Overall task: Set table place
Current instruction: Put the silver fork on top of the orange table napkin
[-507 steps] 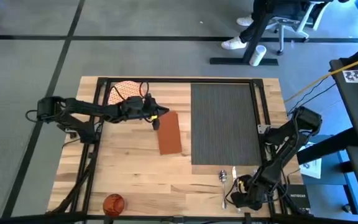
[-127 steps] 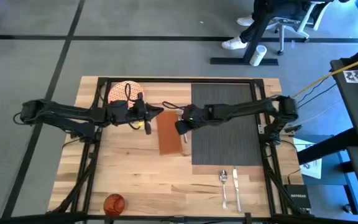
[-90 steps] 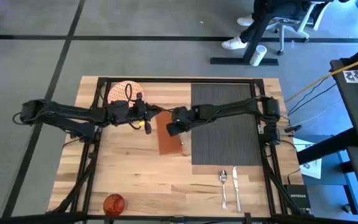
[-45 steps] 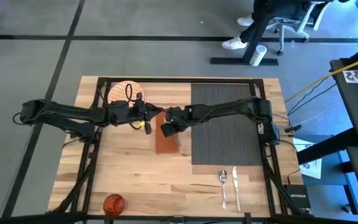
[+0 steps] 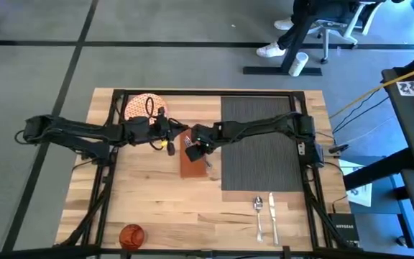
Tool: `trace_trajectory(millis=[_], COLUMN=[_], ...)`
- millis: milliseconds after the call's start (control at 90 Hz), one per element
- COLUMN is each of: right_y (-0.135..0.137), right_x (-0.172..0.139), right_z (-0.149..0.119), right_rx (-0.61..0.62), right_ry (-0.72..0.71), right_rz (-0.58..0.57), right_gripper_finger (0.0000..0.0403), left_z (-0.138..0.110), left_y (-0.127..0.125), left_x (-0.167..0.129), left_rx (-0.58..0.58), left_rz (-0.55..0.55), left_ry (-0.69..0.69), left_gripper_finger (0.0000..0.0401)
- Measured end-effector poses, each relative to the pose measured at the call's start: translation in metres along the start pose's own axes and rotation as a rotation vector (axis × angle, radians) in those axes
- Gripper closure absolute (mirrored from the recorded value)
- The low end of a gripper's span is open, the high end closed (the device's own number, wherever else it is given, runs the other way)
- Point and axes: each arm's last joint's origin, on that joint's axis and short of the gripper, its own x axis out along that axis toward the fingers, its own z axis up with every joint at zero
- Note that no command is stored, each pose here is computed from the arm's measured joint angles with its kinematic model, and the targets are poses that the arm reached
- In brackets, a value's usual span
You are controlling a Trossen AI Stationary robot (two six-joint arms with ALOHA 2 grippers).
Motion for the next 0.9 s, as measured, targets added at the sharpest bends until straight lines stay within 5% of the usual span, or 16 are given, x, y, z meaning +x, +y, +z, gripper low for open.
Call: trace_trajectory(millis=[300, 900], right_y=[0.003, -0.003], right_x=[0.0, 0.029], right_z=[-0.037, -0.046], right_rx=[-0.113, -0.127], right_ry=[0.131, 0.176], right_rz=[-0.168, -0.212], right_gripper_finger=[0.0287, 0.0288], left_z=[-0.001, -0.002], left_y=[0.0, 0.0], left_x=[0.0, 0.0], left_rx=[0.005, 0.007], left_rz=[-0.002, 0.001], left_ry=[0.008, 0.015], left_gripper_finger=[0.0401, 0.0401])
